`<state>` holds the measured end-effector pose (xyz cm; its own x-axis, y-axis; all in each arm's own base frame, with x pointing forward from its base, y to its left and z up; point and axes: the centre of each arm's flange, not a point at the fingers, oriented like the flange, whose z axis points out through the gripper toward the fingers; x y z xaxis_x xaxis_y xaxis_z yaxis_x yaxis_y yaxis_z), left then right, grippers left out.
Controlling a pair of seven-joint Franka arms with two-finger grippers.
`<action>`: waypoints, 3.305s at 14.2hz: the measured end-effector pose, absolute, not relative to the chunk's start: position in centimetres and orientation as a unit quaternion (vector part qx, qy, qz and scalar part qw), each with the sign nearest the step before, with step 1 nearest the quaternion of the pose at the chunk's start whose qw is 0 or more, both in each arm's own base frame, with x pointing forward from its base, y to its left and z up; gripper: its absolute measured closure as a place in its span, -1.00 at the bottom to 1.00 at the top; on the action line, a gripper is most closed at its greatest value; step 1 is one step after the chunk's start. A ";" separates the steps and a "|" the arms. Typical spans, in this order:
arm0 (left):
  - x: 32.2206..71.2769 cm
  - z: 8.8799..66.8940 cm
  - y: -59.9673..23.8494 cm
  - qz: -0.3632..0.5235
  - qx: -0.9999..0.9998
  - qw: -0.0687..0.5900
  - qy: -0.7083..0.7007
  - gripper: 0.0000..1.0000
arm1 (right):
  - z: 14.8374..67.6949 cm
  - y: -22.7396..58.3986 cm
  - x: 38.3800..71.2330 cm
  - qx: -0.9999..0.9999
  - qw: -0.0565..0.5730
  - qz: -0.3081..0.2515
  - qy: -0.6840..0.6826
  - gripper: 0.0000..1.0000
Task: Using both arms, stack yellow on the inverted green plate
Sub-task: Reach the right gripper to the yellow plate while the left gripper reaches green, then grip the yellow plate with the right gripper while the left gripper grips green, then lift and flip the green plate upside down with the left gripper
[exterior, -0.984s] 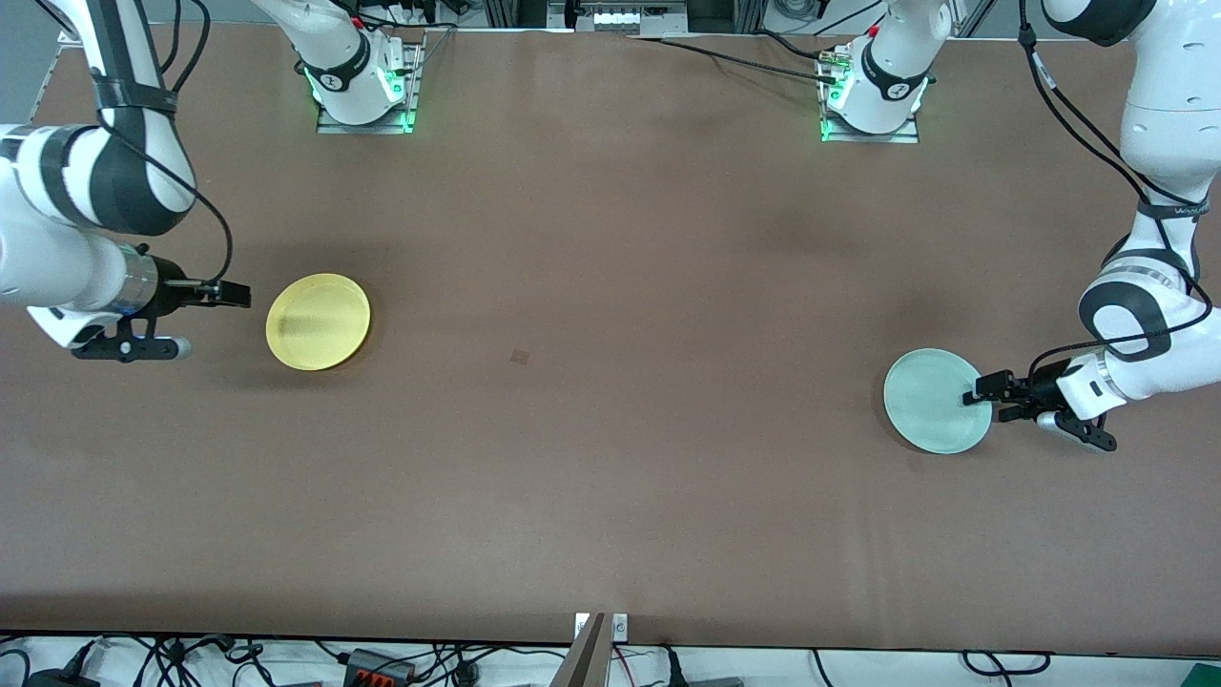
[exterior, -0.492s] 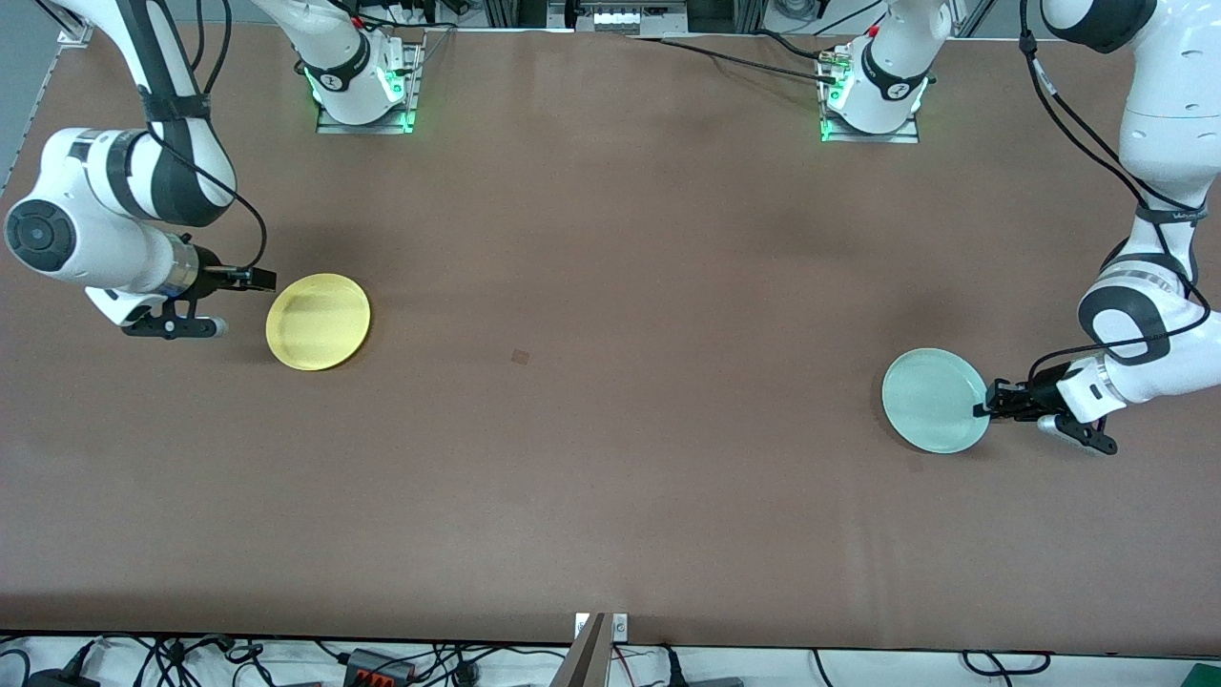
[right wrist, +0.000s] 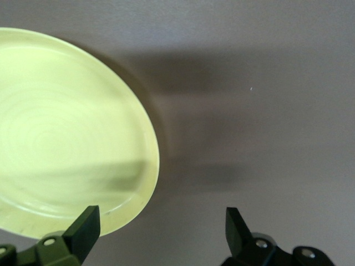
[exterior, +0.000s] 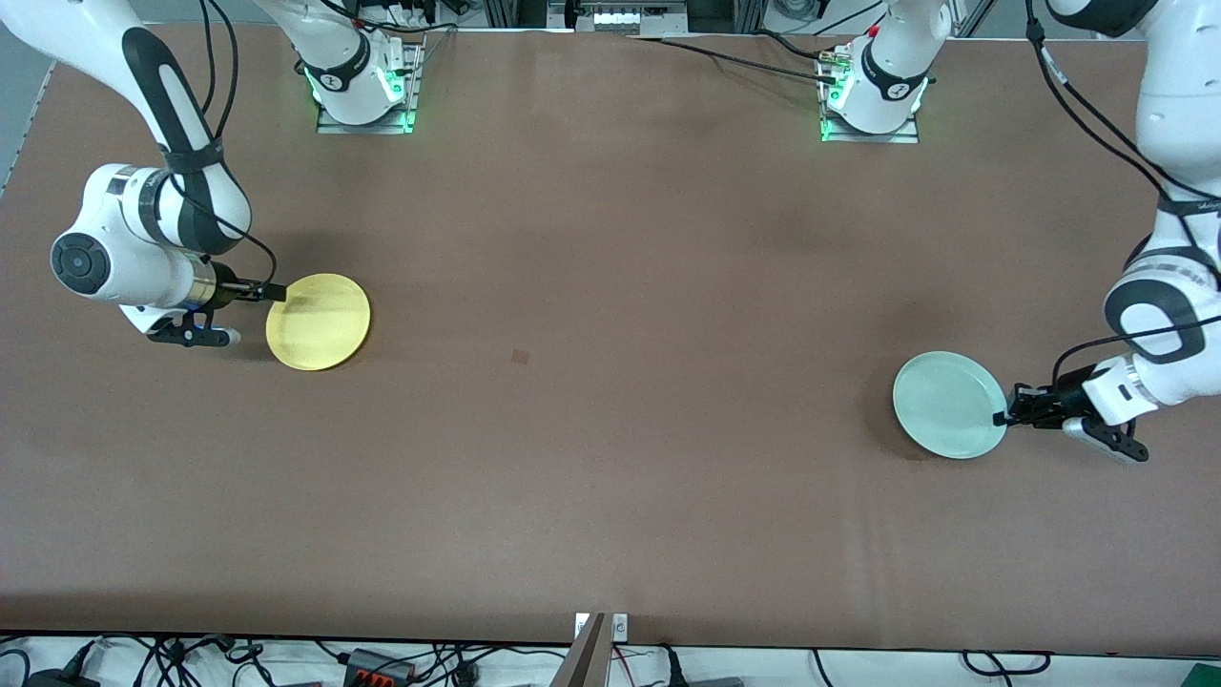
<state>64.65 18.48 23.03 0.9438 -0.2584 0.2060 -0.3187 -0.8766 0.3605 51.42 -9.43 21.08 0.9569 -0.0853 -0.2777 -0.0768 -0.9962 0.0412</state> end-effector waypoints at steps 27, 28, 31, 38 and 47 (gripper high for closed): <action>54.4 32.0 -39.3 0.078 0.848 -0.479 -0.215 0.95 | 27.8 -10.3 58.7 0.985 -0.001 -0.171 0.030 0.95; 53.5 31.0 -40.4 0.090 0.841 -0.492 -0.208 0.95 | 28.7 -10.3 59.2 0.985 -0.009 -0.170 0.034 0.95; 51.1 27.0 -43.0 0.128 0.821 -0.523 -0.191 0.95 | 30.4 -9.9 60.1 0.986 -0.039 -0.161 0.033 0.95; 50.3 22.4 -43.2 0.162 0.813 -0.541 -0.142 0.94 | 31.4 -5.1 61.8 0.986 -0.086 -0.139 0.043 0.95; 51.6 24.2 -45.0 0.216 0.850 -0.468 -0.114 0.81 | 32.4 -3.4 62.9 0.986 -0.083 -0.134 0.059 0.95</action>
